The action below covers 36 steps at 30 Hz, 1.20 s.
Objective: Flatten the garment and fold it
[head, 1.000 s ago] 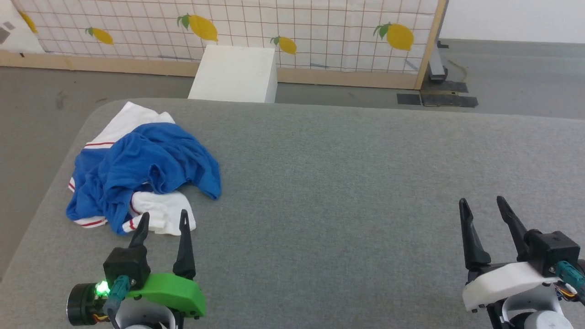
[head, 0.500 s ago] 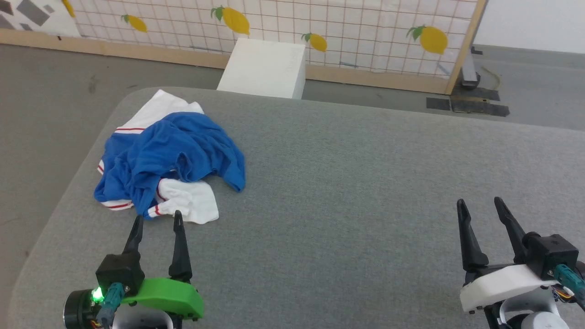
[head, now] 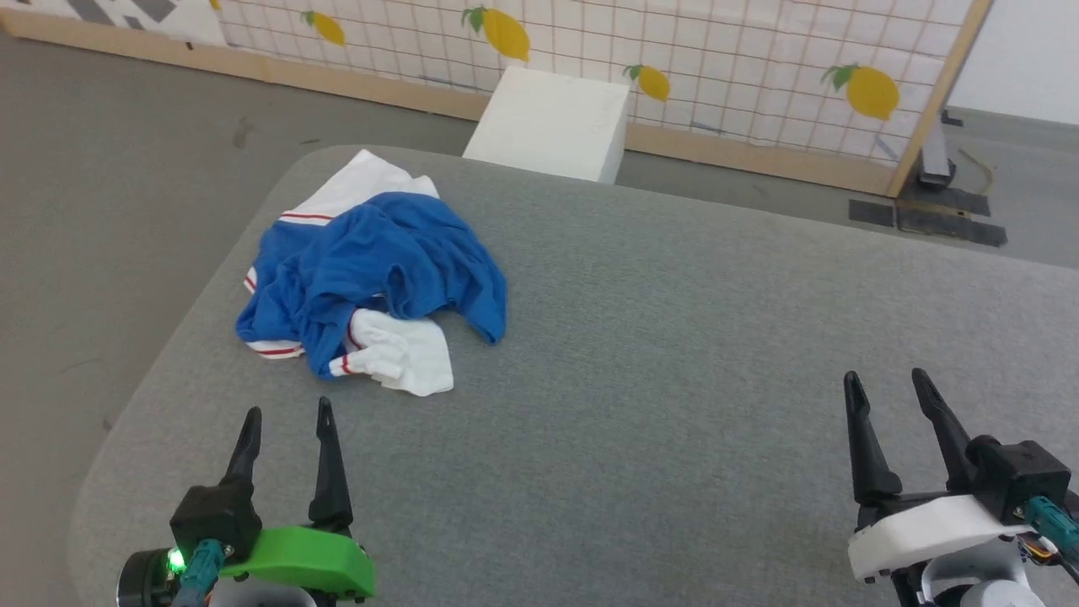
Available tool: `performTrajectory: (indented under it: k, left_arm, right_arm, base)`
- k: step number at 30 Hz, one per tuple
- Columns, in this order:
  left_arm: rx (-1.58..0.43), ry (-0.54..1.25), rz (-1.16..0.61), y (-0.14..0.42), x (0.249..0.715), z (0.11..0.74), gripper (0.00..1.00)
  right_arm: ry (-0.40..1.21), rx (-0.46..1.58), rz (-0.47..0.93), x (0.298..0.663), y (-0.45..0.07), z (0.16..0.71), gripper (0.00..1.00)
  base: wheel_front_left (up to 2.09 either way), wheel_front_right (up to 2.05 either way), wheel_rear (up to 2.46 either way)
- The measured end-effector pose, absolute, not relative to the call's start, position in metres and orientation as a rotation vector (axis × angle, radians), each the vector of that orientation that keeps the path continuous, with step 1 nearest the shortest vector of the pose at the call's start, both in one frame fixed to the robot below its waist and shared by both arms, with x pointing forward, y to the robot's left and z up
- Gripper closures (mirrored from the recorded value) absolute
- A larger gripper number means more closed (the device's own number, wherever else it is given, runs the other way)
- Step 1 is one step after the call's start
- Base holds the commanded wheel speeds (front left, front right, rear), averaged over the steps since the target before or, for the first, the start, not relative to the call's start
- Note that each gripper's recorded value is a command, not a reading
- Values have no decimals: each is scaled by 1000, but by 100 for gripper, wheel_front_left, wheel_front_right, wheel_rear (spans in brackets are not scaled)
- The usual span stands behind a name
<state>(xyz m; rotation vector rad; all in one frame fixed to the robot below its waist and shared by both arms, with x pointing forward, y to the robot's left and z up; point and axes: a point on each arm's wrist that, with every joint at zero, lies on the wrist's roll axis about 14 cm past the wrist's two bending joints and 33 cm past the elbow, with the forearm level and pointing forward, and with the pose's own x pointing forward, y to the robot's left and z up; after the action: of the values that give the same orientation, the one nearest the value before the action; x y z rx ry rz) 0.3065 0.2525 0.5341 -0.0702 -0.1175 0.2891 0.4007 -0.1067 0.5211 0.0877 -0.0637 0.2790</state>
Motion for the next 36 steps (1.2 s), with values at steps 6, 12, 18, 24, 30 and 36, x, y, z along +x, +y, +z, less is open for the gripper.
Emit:
performTrajectory:
  k: [6, 12, 18, 24, 30, 36]
  left_arm:
    - [-73, -133, 336, 264, 293, 536, 0]
    - [-75, -146, 377, 274, 279, 536, 0]
    - [-81, -164, 419, 282, 264, 538, 0]
    - [-91, -174, 441, 287, 255, 537, 0]
    - [-93, -188, 462, 291, 250, 539, 0]
    - [-108, -198, 487, 295, 243, 539, 0]
  right_arm:
    - [-69, 100, 310, 404, -95, 521, 0]
    - [-70, 115, 345, 406, -82, 521, 0]
    - [-71, 132, 376, 405, -70, 520, 0]
    - [-78, 135, 383, 406, -67, 521, 0]
    - [-81, 147, 389, 408, -64, 520, 0]
    - [-83, 158, 401, 410, -59, 519, 0]
  base:
    - [0, 0, 0]
    - [0, 0, 0]
    - [0, 0, 0]
    - [0, 0, 0]
    - [0, 0, 0]
    - [0, 0, 0]
